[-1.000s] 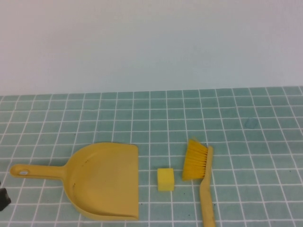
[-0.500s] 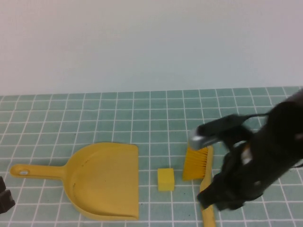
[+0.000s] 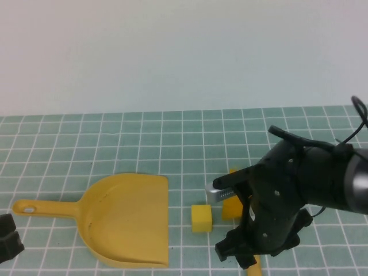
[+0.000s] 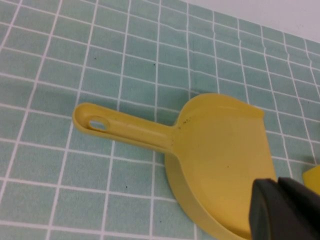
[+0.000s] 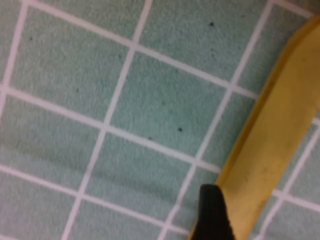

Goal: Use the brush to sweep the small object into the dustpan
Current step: Pick up the broom from the table

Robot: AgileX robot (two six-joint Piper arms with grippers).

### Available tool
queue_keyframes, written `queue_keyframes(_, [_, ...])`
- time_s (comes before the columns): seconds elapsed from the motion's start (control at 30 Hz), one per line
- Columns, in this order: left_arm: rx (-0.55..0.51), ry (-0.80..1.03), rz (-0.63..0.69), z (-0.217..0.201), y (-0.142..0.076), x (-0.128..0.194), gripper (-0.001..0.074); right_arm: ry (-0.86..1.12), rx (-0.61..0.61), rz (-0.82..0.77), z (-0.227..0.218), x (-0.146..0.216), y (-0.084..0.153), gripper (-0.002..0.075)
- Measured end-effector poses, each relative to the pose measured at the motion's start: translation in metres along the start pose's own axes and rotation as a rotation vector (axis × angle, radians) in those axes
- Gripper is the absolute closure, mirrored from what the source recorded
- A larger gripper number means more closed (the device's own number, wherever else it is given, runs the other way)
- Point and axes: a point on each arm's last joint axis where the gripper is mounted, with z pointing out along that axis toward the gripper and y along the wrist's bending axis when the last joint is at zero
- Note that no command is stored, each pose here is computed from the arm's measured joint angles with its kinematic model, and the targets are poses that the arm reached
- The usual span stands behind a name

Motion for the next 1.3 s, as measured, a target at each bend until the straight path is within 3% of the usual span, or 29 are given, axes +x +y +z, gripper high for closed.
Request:
queue_keyframes(0.8, [0.004,0.009,-0.011,0.0,0.0,0.001,0.0735,0.089,0.037,0.006,0.034,-0.014,0.007,0.03])
queue_keyframes(1.1, [0.007,0.005,-0.015,0.0,-0.001,0.0,0.0735,0.123,0.051,-0.006,0.034,-0.012,0.006,0.0491])
queue_keyframes(1.3, [0.056,-0.005,-0.095,0.0,-0.005,-0.001,0.0735,0.125,0.052,-0.012,0.034,-0.012,0.006,0.0536])
